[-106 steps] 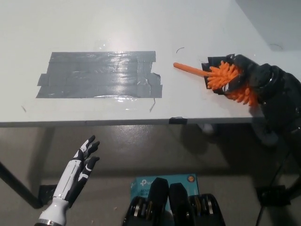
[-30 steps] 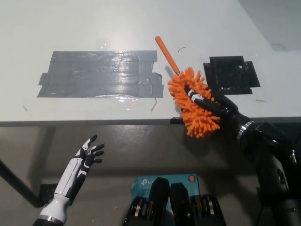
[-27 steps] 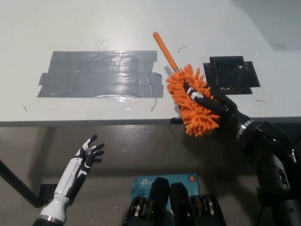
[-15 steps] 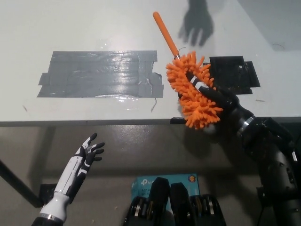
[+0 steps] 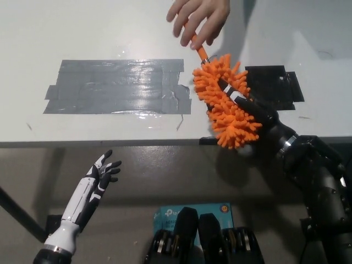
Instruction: An orange duster is kept infront of the robot in the middle of the table and the robot extends its right arm to grab the duster, picks it up and hands it to a person
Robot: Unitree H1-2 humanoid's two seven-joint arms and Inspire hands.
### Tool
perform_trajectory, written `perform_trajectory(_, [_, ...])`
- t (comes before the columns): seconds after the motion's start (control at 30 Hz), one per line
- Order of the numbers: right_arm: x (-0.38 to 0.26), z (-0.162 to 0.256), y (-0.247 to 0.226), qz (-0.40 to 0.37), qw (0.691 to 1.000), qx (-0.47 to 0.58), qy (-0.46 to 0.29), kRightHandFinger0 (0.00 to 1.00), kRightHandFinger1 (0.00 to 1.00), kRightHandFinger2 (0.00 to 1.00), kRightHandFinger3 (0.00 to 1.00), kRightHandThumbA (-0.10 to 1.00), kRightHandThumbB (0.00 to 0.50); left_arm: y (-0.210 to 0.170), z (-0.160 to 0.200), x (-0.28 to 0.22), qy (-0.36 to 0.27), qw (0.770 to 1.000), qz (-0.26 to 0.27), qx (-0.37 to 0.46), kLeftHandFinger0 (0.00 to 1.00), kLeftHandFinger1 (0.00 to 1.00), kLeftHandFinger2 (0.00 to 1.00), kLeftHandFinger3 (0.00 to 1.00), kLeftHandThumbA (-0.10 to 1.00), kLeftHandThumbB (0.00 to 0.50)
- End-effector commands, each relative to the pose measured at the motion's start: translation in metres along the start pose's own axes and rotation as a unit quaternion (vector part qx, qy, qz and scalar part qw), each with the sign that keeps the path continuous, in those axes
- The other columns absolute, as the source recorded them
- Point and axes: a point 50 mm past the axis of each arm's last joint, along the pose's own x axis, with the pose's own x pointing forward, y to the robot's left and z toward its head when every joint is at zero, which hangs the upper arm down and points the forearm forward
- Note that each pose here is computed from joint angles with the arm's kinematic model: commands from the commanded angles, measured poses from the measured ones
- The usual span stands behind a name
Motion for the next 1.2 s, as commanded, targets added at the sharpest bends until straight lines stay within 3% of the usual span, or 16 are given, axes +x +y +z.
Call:
perform_trajectory(0.0, [0.013,0.022,0.015,0.032,0.999,0.000,-0.017,0.00,0.31,0.65,0.95,-0.10,0.120,0.009,0.013,0.007,-0.041,0.999,-0.002,0.010,0.80,0.84,0.85,1.00,0.96,0.087])
perform_trajectory(0.33, [0.011,0.021,0.009,0.014,1.000,-0.008,-0.017,0.00,0.30,0.64,0.96,-0.10,0.119,0.009,0.016,0.008,-0.041,0.999,-0.005,0.014,0.81,0.84,0.85,1.00,0.96,0.086])
perform_trajectory(0.37, [0.011,0.022,0.009,0.017,1.000,-0.005,-0.020,0.00,0.31,0.65,0.98,-0.10,0.135,0.009,0.016,0.008,-0.041,0.999,-0.005,0.012,0.81,0.84,0.85,1.00,0.95,0.080])
perform_trajectory(0.4, [0.010,0.022,0.008,0.021,1.000,-0.001,-0.021,0.02,0.36,0.71,1.00,-0.10,0.116,0.009,0.016,0.008,-0.041,0.999,-0.005,0.012,0.81,0.84,0.85,1.00,0.95,0.079])
perform_trajectory(0.47, [0.010,0.022,0.008,0.027,0.999,0.005,-0.022,0.02,0.36,0.71,1.00,-0.10,0.116,0.009,0.016,0.008,-0.041,0.999,-0.005,0.011,0.81,0.84,0.85,1.00,0.95,0.079])
perform_trajectory(0.5, [0.009,0.022,0.008,0.028,0.999,0.005,-0.022,0.27,0.60,0.88,1.00,-0.05,0.131,0.009,0.016,0.008,-0.042,0.999,-0.005,0.010,0.80,0.84,0.85,1.00,0.94,0.074])
perform_trajectory(0.53, [0.008,0.023,0.008,0.031,0.999,0.004,-0.022,0.63,1.00,1.00,1.00,0.16,0.232,0.009,0.016,0.008,-0.042,0.999,-0.004,0.010,0.80,0.83,0.85,1.00,0.94,0.078])
perform_trajectory(0.57, [0.004,0.023,0.009,0.035,0.999,-0.003,-0.025,1.00,1.00,1.00,1.00,0.39,0.287,0.009,0.016,0.008,-0.040,0.999,-0.004,0.009,0.80,0.83,0.85,1.00,0.94,0.087])
perform_trajectory(0.6, [0.002,0.022,0.010,0.037,0.999,-0.008,-0.027,1.00,1.00,1.00,1.00,0.39,0.287,0.009,0.016,0.007,-0.039,0.999,-0.004,0.009,0.80,0.83,0.85,1.00,0.94,0.087])
perform_trajectory(0.63, [0.001,0.022,0.011,0.039,0.999,-0.009,-0.031,1.00,1.00,1.00,1.00,0.48,0.393,0.009,0.016,0.007,-0.039,0.999,-0.004,0.009,0.80,0.83,0.85,1.00,0.94,0.089])
perform_trajectory(0.67, [0.001,0.022,0.011,0.040,0.999,-0.007,-0.032,1.00,1.00,1.00,1.00,0.48,0.393,0.010,0.016,0.008,-0.040,0.999,-0.004,0.009,0.80,0.83,0.85,1.00,0.94,0.089])
perform_trajectory(0.7, [0.001,0.022,0.011,0.037,0.999,-0.003,-0.037,1.00,1.00,1.00,1.00,0.58,0.465,0.010,0.016,0.008,-0.042,0.999,-0.004,0.010,0.80,0.83,0.85,1.00,0.94,0.090])
perform_trajectory(0.77, [0.001,0.021,0.010,0.029,0.999,-0.003,-0.041,1.00,1.00,1.00,1.00,0.61,0.499,0.011,0.016,0.008,-0.042,0.999,-0.004,0.010,0.80,0.83,0.85,1.00,0.94,0.085])
perform_trajectory(0.97, [-0.001,0.023,0.008,0.006,0.998,-0.018,-0.059,1.00,1.00,1.00,1.00,0.74,0.500,0.011,0.018,0.010,-0.040,0.999,-0.005,0.008,0.79,0.82,0.84,1.00,0.95,0.101])
perform_trajectory(1.17, [-0.012,0.029,0.006,0.000,0.997,-0.029,-0.078,1.00,1.00,1.00,1.00,0.78,0.500,0.011,0.018,0.011,-0.042,0.999,-0.006,0.008,0.79,0.81,0.84,1.00,0.95,0.088])
